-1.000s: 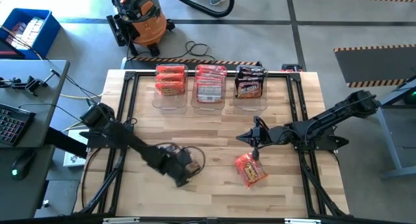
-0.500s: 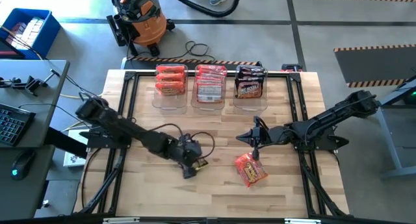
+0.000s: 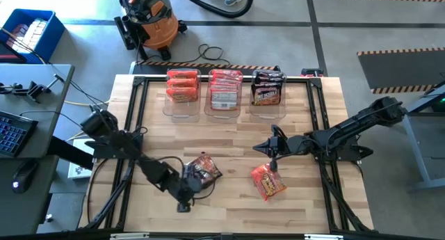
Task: Sort Maruchan noodles
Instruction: Put the black noodle pack into the right transparent bin
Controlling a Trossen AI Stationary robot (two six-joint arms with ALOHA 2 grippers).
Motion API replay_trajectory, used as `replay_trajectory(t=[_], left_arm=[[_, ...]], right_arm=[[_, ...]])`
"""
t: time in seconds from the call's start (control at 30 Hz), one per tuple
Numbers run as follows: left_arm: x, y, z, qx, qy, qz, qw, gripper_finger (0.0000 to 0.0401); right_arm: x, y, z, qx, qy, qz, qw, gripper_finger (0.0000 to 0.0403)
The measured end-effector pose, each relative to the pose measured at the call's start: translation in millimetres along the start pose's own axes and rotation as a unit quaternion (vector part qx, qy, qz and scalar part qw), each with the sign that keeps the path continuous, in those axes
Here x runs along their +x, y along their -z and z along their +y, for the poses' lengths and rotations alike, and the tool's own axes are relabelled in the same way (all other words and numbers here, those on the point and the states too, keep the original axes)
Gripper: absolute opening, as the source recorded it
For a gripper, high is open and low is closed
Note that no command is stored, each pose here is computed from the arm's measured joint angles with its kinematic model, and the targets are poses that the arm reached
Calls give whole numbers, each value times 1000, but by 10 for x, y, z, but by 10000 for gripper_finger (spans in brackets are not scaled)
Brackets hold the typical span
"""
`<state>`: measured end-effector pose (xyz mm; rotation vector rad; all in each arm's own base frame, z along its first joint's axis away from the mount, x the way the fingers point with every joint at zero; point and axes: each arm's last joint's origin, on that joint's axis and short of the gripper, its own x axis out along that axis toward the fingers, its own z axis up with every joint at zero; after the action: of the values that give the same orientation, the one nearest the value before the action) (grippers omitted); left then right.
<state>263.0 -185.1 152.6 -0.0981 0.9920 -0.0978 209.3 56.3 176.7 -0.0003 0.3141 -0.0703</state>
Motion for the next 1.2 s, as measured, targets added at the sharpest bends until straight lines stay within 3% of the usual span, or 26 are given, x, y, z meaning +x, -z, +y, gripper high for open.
replay_trajectory(t=[0.17, 0.37, 0.5, 0.67, 0.8, 0.93, 1.2], left_arm=[[251, -18, 186, 12, -48, 7, 999, 0], [462, -285, 449, 25, -74, -78, 994, 0], [356, -538, 635, 7, -77, -147, 986, 0], [-32, -657, 707, -36, -80, -138, 987, 6], [-344, -476, 599, -82, -83, -61, 991, 32], [-484, -171, 409, -137, -109, 16, 984, 72], [-233, 156, 155, -137, -196, 26, 971, 145]], right_arm=[[0, -8, 1, 2, 0, -4, 1000, 0], [0, -10, 1, 2, 0, -5, 1000, 0], [0, -12, 1, 3, -1, -6, 1000, 0], [0, -3, 0, 6, 0, -1, 1000, 0], [0, 18, -2, 2, 1, 9, 1000, 0], [0, 29, -3, 0, 2, 14, 1000, 0], [0, 26, -3, -8, 2, 13, 1000, 0]])
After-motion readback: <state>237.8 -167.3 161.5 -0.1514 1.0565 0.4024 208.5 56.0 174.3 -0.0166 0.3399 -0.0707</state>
